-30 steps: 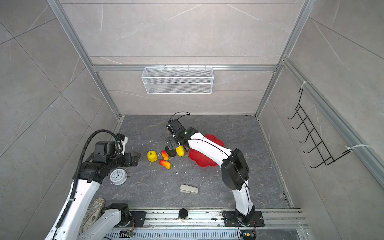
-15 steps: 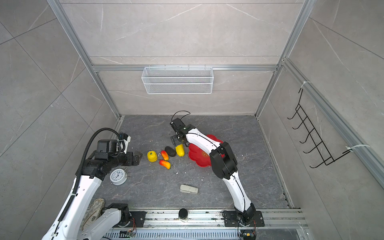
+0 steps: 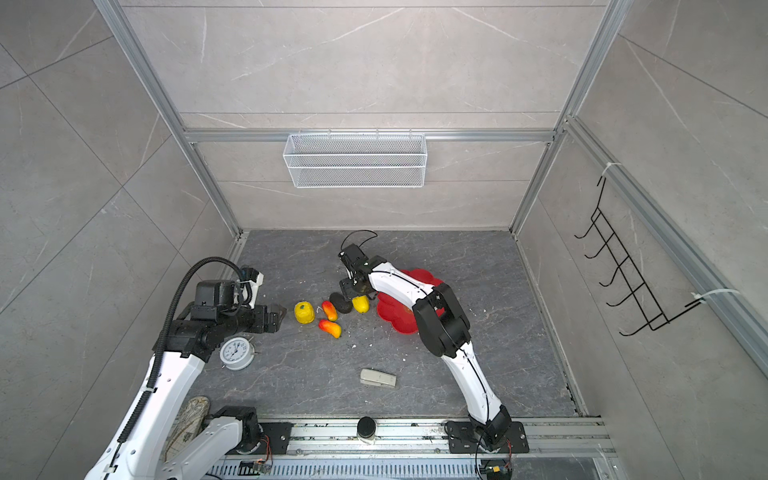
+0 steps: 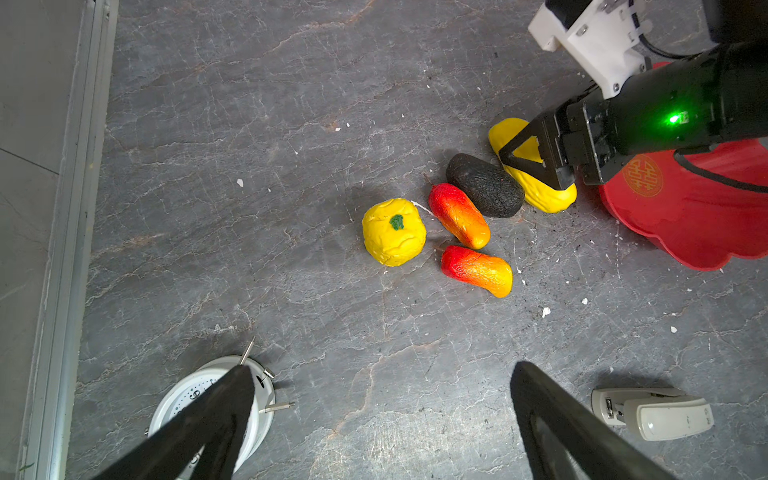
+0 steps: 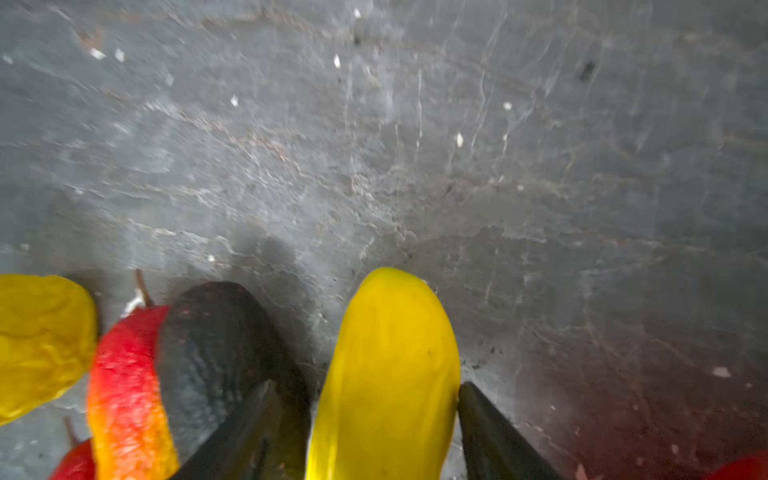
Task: Place and organize the fake fruits in the fruit bowl
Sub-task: 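Reach the right gripper to the long yellow fruit and grasp it, then carry the yellow fruit into the red bowl and release it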
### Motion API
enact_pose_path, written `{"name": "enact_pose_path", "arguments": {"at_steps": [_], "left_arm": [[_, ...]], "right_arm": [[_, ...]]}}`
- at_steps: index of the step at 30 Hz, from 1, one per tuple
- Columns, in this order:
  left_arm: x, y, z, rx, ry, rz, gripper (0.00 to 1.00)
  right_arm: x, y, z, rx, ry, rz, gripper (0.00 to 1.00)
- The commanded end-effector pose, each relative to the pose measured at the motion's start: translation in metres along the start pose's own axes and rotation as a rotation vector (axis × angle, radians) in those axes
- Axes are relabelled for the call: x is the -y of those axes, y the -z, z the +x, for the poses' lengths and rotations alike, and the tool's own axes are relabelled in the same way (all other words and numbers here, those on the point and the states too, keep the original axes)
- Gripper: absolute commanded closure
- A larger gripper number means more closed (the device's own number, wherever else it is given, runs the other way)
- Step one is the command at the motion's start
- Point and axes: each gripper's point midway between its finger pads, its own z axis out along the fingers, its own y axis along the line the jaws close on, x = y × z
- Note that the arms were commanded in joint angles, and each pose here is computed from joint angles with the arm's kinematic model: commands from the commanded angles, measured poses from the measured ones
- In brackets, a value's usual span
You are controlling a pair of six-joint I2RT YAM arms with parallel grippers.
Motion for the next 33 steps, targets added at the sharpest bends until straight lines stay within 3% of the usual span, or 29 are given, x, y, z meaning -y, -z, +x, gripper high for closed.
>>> {"name": "enact_pose_path", "arguments": {"at_steps": [1,5,8,12,18,23,28,33], "left_arm": [[-0.001,0.002,-0.009,0.031,-0.022,-0.006,0.0],[-0.002,0.002,-0.009,0.033,-0.022,-0.011,0.0],[-0.003,0.003,-0.009,0.036,-0.022,-0.017,0.0],[-0.005,0.004,-0.008,0.038,-0.024,-0.026,0.0],[-0.004,0.004,-0.008,0.041,-0.023,-0.023,0.0],[-0.003,0.004,-0.008,0.04,-0.02,-0.02,0.0],[-0.001,0.005,-0.01,0.046,-0.022,-0.009,0.0],[0.003,0.006,-0.012,0.053,-0.024,0.018,0.0]], "right_arm": [[0.0,-0.011,0.007,-0.017,-0.023,0.005,0.31],[-0.002,-0.015,0.008,-0.022,-0.028,-0.004,0.43],[-0.005,-0.009,0.002,-0.01,-0.03,-0.017,0.62],[-0.009,0.022,-0.016,0.05,-0.034,-0.036,0.76],[-0.008,0.105,-0.046,0.199,-0.014,-0.037,0.78],[0.034,0.169,-0.042,0.288,-0.031,0.038,0.79],[0.118,0.187,0.007,0.263,-0.154,0.163,0.78],[0.179,0.167,0.071,0.177,-0.288,0.24,0.78]]}}
